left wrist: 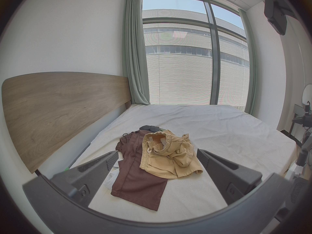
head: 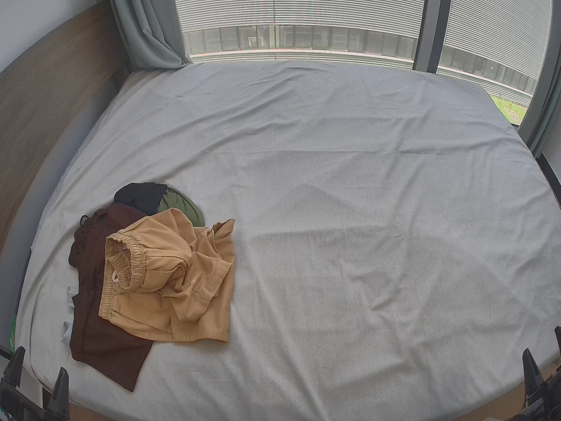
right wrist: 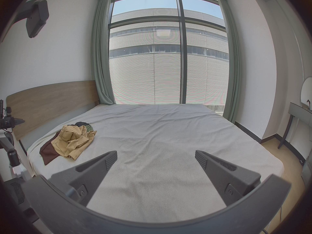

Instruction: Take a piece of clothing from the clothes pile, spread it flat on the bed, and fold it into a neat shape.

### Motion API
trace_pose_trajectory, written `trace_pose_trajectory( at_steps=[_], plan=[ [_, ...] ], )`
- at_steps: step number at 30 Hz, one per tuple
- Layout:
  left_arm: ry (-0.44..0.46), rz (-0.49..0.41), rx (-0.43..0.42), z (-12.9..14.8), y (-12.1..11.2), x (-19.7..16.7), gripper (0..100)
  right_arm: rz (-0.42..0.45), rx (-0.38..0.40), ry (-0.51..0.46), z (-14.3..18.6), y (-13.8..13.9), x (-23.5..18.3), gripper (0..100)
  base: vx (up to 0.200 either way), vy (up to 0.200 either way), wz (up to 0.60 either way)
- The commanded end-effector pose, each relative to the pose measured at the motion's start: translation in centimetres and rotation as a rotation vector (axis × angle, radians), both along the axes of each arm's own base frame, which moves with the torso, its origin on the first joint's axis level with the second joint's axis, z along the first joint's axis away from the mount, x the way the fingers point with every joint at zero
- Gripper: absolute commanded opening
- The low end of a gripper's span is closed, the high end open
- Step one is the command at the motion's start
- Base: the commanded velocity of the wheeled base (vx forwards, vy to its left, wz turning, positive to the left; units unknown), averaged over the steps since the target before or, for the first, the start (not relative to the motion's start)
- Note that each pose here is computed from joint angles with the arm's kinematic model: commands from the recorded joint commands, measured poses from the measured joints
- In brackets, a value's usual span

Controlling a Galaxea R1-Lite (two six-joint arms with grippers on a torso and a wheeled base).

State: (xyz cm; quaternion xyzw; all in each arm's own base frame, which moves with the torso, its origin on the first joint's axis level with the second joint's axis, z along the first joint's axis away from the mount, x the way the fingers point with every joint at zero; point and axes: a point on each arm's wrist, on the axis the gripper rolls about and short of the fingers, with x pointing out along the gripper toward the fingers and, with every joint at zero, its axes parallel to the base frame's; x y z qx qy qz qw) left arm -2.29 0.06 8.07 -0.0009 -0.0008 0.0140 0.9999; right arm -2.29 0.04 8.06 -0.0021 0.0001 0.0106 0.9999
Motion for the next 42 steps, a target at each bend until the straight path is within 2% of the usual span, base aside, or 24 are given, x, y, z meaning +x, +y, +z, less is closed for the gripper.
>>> trace_pose_trajectory(
  at_steps=[1, 22, 25, 27, 32, 42],
  plan=[
    [0.001, 0.003, -0.003, -0.5, 0.0, 0.0, 100, 0.002, 0.001, 0.009, -0.5, 0.0, 0.1, 100, 0.000, 0.000, 0.00],
    [-0.005, 0.007, 0.002, -0.5, 0.0, 0.0, 100, 0.002, 0.003, 0.011, -0.5, 0.0, 0.1, 100, 0.000, 0.000, 0.00],
    [-0.133, 0.018, 0.002, 1.8, 0.0, -0.5, 100, 0.003, 0.004, 0.011, -0.5, 0.0, 0.1, 100, 0.000, 0.000, 0.00],
    [-0.162, 0.022, 0.009, 2.9, 0.1, -0.8, 100, 0.002, 0.003, 0.011, -0.5, 0.0, 0.1, 100, 0.000, 0.000, 0.00],
    [-0.083, -0.014, 0.000, 2.8, 0.1, -0.3, 100, 0.003, 0.004, 0.009, -0.5, 0.0, 0.1, 100, 0.000, 0.000, 0.00],
    [-0.055, -0.008, 0.000, 3.0, 0.1, 0.0, 100, 0.003, 0.004, 0.009, -0.5, 0.0, 0.1, 100, 0.000, 0.000, 0.00]
  ],
)
